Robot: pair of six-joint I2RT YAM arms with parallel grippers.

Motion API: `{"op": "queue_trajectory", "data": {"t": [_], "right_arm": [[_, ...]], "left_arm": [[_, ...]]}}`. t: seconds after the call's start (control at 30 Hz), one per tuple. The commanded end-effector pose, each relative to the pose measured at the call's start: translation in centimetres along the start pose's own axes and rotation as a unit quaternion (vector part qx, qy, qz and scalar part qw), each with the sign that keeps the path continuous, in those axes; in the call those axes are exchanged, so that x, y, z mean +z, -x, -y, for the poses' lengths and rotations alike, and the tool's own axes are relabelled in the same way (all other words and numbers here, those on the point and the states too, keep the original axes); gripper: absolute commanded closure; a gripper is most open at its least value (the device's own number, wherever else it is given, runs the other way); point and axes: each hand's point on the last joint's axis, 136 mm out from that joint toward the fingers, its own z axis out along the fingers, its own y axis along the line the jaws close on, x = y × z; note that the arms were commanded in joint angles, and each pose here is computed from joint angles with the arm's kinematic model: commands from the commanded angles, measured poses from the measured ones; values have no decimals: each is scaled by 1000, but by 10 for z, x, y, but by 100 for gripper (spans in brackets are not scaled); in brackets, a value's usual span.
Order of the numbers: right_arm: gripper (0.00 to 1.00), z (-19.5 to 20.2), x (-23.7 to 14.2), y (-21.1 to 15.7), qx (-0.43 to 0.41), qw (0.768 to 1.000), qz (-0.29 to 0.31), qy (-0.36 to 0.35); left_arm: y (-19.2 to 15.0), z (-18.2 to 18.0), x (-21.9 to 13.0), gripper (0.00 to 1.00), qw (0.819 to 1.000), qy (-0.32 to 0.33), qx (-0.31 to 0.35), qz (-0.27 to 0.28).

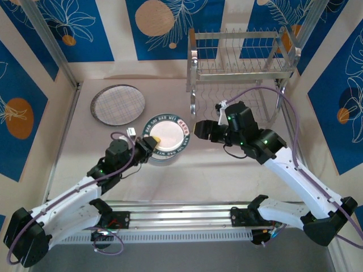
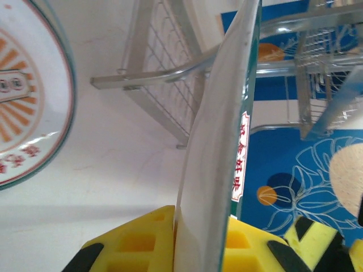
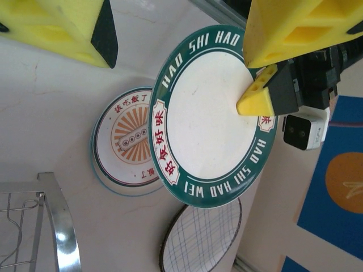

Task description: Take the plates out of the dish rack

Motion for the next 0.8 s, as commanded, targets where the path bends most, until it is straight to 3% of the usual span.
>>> {"op": "queue_trajectory", "data": {"t": [0.0, 0.4, 0.77], "right_arm": [[38, -4, -1, 2, -47, 998, 29, 6], [39, -10, 4, -4, -80, 996, 27, 16], [39, -8, 6, -8, -97, 995, 32, 14]], "left_arm": [[15, -7, -7, 89, 999, -2, -5, 43], [28, -67, -9, 87, 993, 63, -27, 96], [34, -89, 12, 87, 990, 90, -34, 107]]}}
